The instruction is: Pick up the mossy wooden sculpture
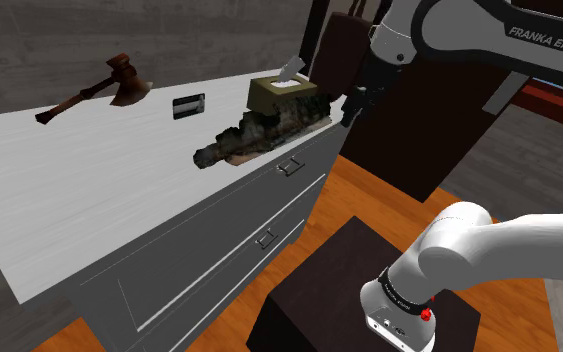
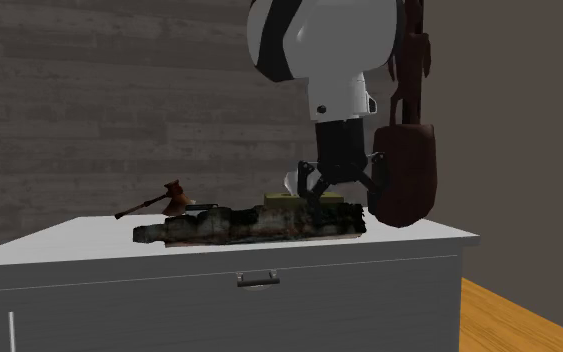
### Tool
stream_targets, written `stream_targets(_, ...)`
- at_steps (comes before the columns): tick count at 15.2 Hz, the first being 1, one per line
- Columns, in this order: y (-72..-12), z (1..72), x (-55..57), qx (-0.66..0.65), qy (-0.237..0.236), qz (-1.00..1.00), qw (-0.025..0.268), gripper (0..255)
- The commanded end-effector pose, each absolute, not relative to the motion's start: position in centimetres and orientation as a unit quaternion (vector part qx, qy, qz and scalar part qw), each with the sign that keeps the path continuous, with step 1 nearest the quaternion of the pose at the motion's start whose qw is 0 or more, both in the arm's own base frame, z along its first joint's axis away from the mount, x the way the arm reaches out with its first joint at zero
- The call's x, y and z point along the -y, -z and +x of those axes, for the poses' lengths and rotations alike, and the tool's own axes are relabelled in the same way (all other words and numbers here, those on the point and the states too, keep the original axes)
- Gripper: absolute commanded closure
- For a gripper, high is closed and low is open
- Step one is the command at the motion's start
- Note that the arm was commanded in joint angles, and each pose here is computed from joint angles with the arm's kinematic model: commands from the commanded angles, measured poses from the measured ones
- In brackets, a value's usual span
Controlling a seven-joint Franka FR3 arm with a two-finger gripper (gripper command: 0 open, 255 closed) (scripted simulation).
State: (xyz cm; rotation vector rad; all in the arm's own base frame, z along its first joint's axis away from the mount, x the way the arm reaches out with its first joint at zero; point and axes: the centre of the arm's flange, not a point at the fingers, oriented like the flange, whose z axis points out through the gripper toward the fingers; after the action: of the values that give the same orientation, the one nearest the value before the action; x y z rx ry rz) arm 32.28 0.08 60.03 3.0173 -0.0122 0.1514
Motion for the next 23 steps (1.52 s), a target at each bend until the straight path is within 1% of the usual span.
stream_targets(1, -60.0, 32.3, -0.1, 0.004, -0.050, 0.997, 0.060, 0)
stream_targets(8, -60.9, 38.4, -9.4, 0.205, 0.023, 0.974, 0.095, 0)
stream_targets(16, -60.3, 49.3, -16.1, 0.422, 0.105, 0.891, 0.129, 0)
stream_targets(23, -57.1, 49.9, -16.3, 0.432, 0.109, 0.886, 0.131, 0)
